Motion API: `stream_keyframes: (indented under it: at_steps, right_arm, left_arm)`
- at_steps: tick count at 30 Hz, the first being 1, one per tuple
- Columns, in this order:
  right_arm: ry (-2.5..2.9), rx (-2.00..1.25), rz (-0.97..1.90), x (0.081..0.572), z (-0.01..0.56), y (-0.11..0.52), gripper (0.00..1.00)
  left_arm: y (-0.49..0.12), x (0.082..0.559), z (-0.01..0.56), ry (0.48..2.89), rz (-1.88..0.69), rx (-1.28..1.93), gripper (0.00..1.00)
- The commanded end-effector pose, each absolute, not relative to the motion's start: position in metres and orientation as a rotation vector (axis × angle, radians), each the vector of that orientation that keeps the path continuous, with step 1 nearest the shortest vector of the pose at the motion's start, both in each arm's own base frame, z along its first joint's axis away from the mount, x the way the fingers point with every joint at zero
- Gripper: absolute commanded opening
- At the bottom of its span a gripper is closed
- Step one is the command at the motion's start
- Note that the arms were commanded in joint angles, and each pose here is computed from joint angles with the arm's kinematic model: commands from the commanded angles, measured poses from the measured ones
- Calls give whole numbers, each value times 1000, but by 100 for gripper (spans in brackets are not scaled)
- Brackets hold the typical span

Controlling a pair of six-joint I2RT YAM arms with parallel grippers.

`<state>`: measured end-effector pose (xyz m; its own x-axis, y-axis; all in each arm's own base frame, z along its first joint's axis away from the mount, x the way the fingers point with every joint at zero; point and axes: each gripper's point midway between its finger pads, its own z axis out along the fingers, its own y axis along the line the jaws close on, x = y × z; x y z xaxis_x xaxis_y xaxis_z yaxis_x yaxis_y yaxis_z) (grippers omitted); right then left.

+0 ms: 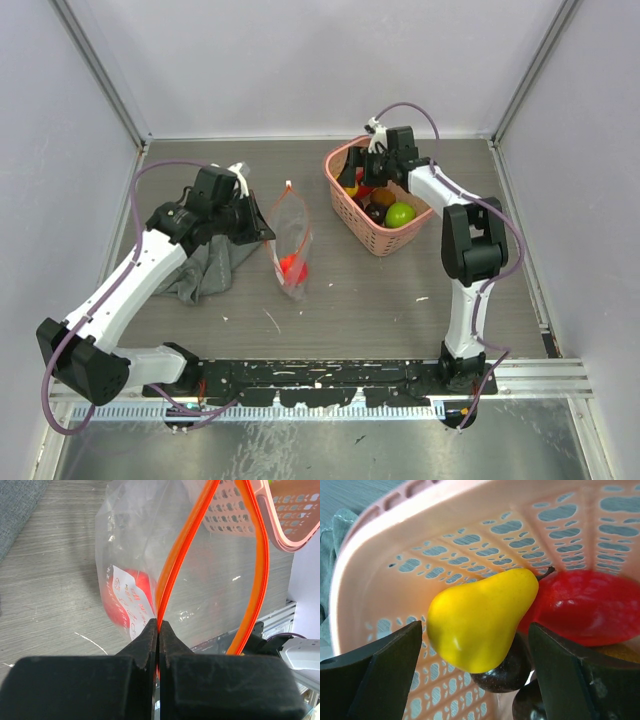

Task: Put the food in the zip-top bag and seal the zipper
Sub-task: Pick up the fake fruit from the bin.

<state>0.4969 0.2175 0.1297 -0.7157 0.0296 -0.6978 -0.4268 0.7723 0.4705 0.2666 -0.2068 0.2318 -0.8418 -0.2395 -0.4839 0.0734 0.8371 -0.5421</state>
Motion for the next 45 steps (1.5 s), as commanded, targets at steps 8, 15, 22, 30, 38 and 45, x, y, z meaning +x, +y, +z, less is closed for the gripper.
stream_keyframes:
  at_steps: [8, 15, 22, 30, 38, 45]
  right_arm:
    - [2222, -337, 917, 499, 114, 233, 87]
    - [2204, -350, 903, 495, 125, 231, 65]
    - [2154, -367, 804, 486, 158, 217, 50]
    - [2131, -361, 680, 471, 187, 197, 38]
    - [2054, -351, 604, 448, 228, 182, 36]
    - [1951, -387, 594, 408, 273, 196, 35]
  left_arm:
    - [-213, 270, 235, 2431, -809, -112, 0]
    - [-214, 270, 235, 2430, -816, -110, 0]
    - [-212, 268, 240, 2413, -818, -111, 0]
    - [-214, 270, 247, 2394, -834, -103, 0]
    - [-214, 271, 249, 2387, -832, -102, 0]
    - [-215, 273, 253, 2382, -838, -103, 0]
